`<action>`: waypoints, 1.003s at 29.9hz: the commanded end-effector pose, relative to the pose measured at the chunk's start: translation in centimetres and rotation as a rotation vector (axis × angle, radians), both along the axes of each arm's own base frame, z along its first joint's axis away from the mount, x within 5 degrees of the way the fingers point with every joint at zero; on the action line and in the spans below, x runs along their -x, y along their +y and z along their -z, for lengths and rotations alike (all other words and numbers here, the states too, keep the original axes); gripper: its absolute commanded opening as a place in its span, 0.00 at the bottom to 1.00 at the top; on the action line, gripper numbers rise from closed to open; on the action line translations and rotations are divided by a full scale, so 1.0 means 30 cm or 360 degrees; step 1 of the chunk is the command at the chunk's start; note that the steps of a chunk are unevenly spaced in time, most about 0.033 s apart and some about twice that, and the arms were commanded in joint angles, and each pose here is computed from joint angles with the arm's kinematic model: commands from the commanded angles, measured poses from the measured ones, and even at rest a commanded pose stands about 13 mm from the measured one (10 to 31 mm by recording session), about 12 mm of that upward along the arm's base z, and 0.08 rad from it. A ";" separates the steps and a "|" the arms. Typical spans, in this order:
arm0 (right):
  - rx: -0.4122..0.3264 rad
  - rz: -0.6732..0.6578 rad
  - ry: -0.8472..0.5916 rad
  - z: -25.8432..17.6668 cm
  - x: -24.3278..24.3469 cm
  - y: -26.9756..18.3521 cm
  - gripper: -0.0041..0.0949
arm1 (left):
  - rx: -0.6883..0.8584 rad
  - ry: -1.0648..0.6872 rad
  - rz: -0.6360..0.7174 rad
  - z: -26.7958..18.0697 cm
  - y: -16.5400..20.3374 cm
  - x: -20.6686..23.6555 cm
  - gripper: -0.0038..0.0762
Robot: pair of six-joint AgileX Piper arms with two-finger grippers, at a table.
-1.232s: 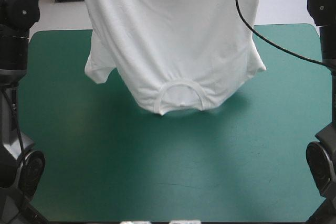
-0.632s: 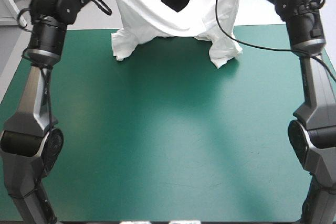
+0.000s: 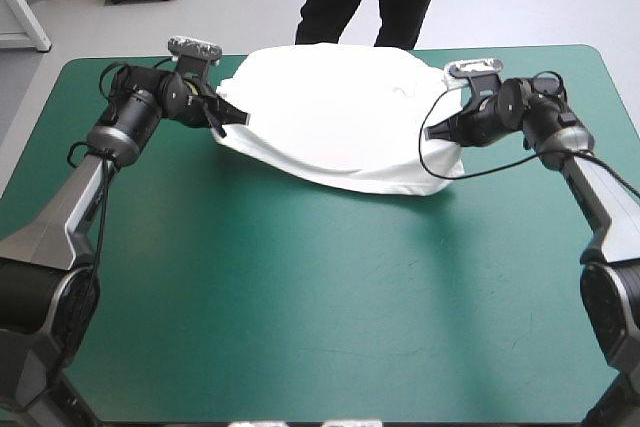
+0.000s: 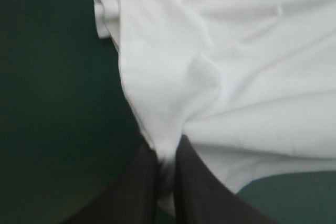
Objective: Fold the cloth
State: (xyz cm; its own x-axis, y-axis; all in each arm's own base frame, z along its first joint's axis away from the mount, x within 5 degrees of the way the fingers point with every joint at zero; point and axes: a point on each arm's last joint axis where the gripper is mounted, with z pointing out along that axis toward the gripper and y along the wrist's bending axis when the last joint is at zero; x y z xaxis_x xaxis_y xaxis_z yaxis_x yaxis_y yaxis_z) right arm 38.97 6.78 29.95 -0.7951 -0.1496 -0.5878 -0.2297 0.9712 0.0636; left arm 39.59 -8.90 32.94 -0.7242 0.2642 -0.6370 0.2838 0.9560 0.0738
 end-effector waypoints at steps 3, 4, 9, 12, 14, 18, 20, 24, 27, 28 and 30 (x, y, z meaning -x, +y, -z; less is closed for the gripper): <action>-0.0084 0.0040 -0.0077 -0.014 0.167 -0.026 0.03 | 0.0074 -0.0015 -0.0007 0.000 0.028 0.187 0.04; -0.0104 0.0047 -0.0039 0.005 0.198 -0.027 0.03 | 0.0066 0.0019 -0.0008 0.021 0.035 0.217 0.04; -0.0170 0.0073 0.0102 0.074 0.334 -0.036 0.03 | 0.0053 0.0172 -0.0025 0.115 0.078 0.410 0.04; -0.0205 0.0076 0.0144 0.078 0.413 -0.040 0.03 | 0.0099 0.0236 -0.0037 0.143 0.098 0.529 0.04; -0.0229 0.0072 0.0184 0.074 0.465 -0.043 0.03 | 0.0132 0.0280 -0.0044 0.165 0.108 0.598 0.04; -0.0260 0.0055 0.0218 0.051 0.558 -0.048 0.03 | 0.0229 0.0352 -0.0050 0.173 0.119 0.721 0.04; -0.0270 0.0048 0.0246 0.037 0.600 -0.051 0.03 | 0.0263 0.0374 -0.0041 0.162 0.125 0.774 0.04; -0.0294 0.0035 0.0275 -0.008 0.679 -0.056 0.03 | 0.0279 0.0378 -0.0015 0.131 0.139 0.857 0.04; -0.0316 0.0033 0.0271 -0.039 0.733 -0.061 0.03 | 0.0278 0.0397 -0.0013 0.112 0.153 0.923 0.04; -0.0323 0.0032 0.0275 -0.050 0.754 -0.062 0.03 | 0.0279 0.0410 -0.0019 0.111 0.158 0.944 0.04; -0.0334 0.0039 0.0296 -0.060 0.781 -0.064 0.03 | 0.0274 0.0428 -0.0013 0.115 0.165 0.977 0.04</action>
